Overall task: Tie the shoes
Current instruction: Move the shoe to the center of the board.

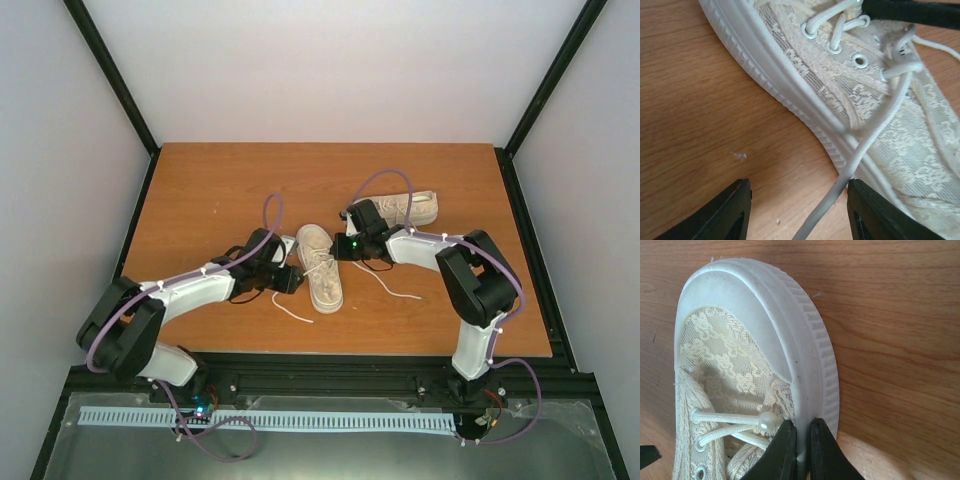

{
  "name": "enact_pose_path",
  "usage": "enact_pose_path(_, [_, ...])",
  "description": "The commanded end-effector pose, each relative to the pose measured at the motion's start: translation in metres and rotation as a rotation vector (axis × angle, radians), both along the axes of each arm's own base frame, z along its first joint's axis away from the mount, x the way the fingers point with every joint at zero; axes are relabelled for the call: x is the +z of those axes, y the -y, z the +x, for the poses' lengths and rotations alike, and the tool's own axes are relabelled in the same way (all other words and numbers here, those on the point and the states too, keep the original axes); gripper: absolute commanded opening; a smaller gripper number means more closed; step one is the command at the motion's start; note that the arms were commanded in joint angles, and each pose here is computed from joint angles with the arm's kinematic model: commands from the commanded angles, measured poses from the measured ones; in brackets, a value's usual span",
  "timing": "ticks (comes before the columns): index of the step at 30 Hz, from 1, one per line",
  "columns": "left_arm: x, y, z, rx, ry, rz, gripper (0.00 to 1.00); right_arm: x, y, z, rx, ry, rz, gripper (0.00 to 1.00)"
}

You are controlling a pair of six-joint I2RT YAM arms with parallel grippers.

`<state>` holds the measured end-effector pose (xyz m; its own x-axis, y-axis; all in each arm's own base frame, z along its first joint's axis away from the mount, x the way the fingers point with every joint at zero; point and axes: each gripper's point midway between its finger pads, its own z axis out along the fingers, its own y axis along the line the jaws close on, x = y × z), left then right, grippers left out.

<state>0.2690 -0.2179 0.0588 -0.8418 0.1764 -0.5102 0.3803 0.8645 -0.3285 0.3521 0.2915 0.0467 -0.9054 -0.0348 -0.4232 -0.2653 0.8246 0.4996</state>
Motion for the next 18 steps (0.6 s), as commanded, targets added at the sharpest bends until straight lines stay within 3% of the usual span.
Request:
enact_pose_path(1, [-0.007, 0.002, 0.010, -0.007, 0.015, 0.011, 0.53, 0.012, -0.002, 0.004, 0.026, 0.029, 0.019, 0.06])
enact_pose_path(3, [-0.014, 0.005, 0.010, -0.020, -0.004, 0.014, 0.48, 0.016, 0.000, 0.005, 0.024, 0.039, 0.018, 0.13])
enact_pose_path(8, [-0.017, 0.009, 0.016, -0.007, -0.001, 0.001, 0.08, 0.031, 0.014, 0.002, 0.017, 0.066, 0.021, 0.35])
enact_pose_path(13, [-0.002, 0.007, 0.022, 0.014, 0.056, -0.009, 0.01, 0.037, 0.047, -0.014, 0.007, 0.124, -0.075, 0.62])
enact_pose_path(18, [0.002, 0.006, 0.020, 0.019, 0.054, -0.014, 0.01, 0.020, 0.088, -0.041, -0.024, 0.106, -0.243, 0.66])
